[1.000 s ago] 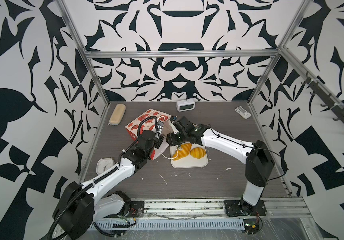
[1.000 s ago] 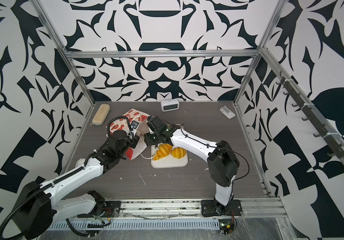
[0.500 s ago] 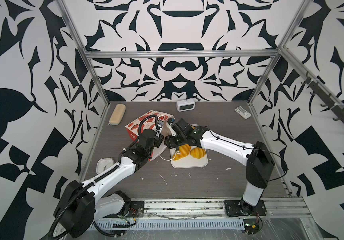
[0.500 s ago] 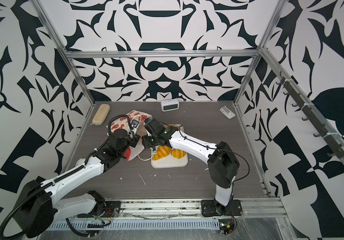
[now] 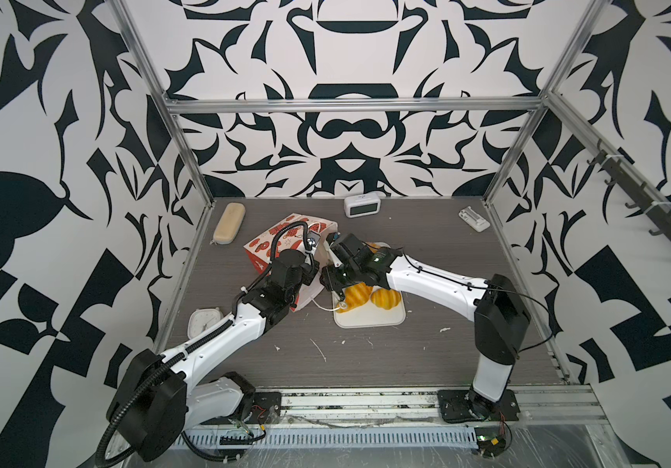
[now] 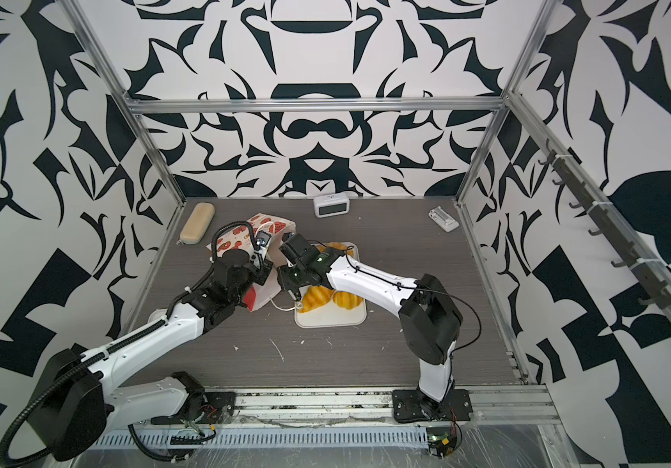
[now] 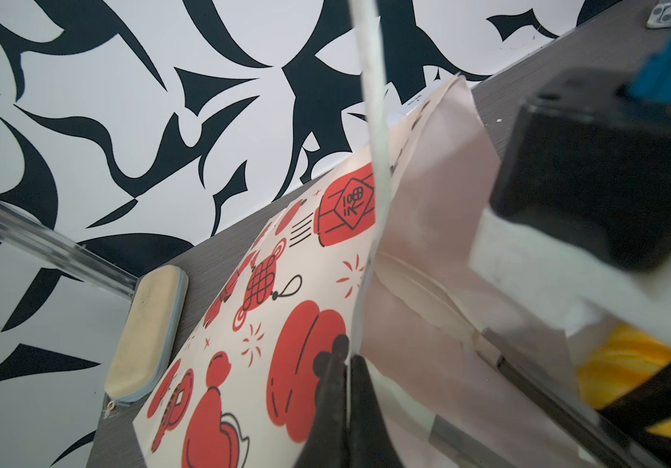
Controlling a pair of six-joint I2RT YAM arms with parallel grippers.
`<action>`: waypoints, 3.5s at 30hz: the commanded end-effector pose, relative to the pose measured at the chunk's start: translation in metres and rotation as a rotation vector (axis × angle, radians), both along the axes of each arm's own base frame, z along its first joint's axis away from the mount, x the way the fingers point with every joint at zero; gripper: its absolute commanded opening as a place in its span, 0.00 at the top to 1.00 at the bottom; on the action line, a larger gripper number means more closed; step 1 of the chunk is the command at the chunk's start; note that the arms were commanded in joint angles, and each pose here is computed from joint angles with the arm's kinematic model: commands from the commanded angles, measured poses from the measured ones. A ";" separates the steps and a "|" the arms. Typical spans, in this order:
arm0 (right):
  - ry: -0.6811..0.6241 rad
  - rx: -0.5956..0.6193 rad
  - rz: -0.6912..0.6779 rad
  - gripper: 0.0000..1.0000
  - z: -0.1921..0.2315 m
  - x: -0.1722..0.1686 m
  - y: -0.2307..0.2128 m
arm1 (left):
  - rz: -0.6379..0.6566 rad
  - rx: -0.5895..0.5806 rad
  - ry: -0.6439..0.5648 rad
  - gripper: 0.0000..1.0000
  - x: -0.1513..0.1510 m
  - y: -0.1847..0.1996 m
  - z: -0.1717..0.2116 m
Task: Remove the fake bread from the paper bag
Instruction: 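Insert the open right tongs into the paper bag's mouth toward the ring bread, then push the right tongs deeper into the bag around the ring bread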
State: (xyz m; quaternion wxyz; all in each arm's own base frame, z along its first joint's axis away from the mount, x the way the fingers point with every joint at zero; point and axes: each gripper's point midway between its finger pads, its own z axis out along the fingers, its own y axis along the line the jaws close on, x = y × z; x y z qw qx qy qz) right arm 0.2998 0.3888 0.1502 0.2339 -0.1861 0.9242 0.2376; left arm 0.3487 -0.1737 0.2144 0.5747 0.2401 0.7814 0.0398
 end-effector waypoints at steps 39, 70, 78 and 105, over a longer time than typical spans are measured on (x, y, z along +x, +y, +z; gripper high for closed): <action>-0.010 0.014 0.038 0.47 0.019 -0.002 0.007 | -0.010 -0.021 0.034 1.00 -0.004 -0.001 -0.010; 0.015 0.090 -0.089 0.50 -0.014 -0.006 -0.009 | -0.038 -0.063 0.080 1.00 -0.003 -0.012 -0.020; 0.010 0.105 -0.062 0.51 -0.010 -0.021 -0.008 | -0.036 -0.060 0.080 1.00 -0.001 -0.013 -0.016; -0.037 0.117 -0.080 0.49 -0.017 0.020 0.034 | -0.086 -0.092 0.068 1.00 -0.006 -0.021 -0.010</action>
